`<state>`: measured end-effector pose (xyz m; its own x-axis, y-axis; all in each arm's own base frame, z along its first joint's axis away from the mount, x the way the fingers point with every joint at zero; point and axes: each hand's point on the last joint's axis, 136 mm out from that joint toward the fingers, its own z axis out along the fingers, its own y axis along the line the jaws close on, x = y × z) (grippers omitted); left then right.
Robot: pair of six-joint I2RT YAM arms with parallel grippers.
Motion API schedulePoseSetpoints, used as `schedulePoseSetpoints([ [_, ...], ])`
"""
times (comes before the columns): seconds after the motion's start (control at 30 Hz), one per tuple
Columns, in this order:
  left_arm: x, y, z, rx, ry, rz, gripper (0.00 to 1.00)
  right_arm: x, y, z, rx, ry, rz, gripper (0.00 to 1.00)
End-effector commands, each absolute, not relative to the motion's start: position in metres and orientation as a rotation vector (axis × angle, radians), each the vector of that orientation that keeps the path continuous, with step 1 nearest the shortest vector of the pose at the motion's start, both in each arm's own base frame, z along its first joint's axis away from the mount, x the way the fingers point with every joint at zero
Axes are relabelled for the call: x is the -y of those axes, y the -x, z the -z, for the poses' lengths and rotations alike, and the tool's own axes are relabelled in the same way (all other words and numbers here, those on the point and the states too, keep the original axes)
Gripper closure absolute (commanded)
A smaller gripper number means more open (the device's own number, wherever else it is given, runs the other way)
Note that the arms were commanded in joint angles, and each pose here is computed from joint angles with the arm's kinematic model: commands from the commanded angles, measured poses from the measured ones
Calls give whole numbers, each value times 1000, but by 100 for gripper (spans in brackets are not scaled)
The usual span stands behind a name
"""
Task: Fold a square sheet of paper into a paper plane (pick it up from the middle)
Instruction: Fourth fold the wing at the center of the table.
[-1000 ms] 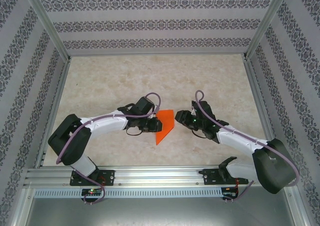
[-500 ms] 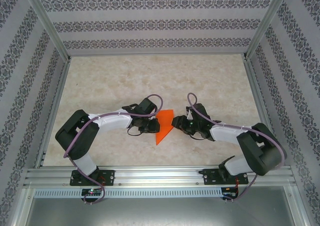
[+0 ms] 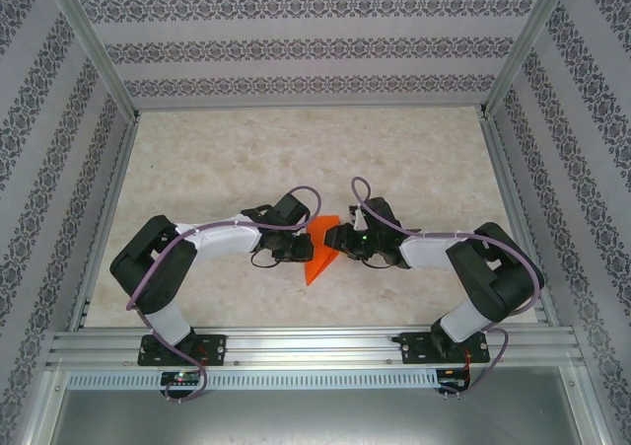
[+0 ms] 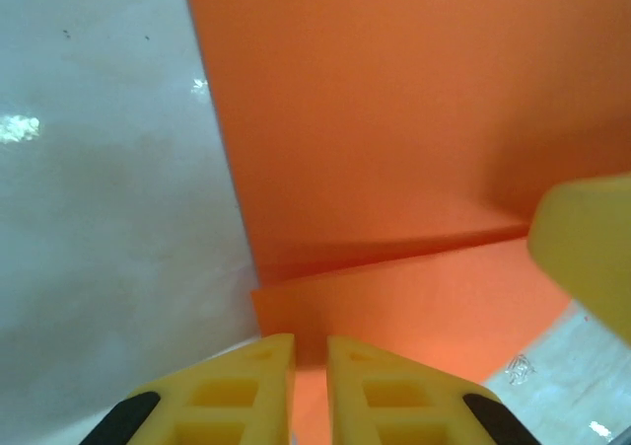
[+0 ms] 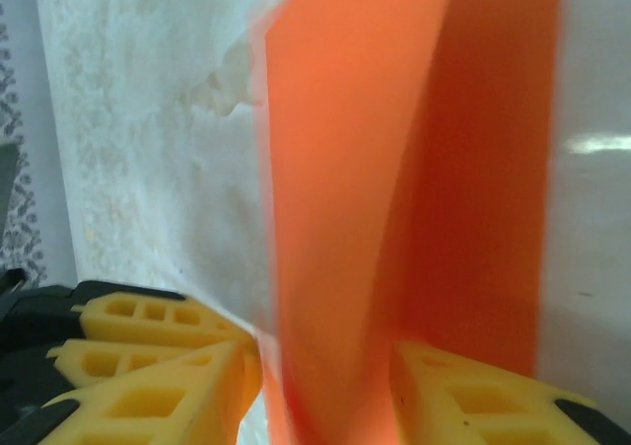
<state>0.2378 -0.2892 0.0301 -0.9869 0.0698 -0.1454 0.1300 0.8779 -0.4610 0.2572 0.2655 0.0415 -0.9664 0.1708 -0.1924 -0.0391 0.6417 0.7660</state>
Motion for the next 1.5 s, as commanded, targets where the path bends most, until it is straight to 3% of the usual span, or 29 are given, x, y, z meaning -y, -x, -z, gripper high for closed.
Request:
schedulePoseSetpoints([
  [0.0, 282, -240, -24, -2930, -166, 678, 82, -281, -255, -52, -2589, 63, -1277, 57],
  [0.33, 276, -240, -30, -2910, -164, 651, 80, -278, -246, -39, -2653, 197, -1204, 64],
  [0.7, 270, -234, -59, -2780, -205, 727, 69, -279, -259, -41, -2597, 19, -1223, 89],
  [0.9, 268, -228, -73, -2690, -259, 771, 62, -283, -260, -48, -2540, -118, -1210, 92],
  [1.47, 244, -219, -86, -2541, -332, 726, 60, -283, -256, -44, -2417, -380, -1102, 91],
])
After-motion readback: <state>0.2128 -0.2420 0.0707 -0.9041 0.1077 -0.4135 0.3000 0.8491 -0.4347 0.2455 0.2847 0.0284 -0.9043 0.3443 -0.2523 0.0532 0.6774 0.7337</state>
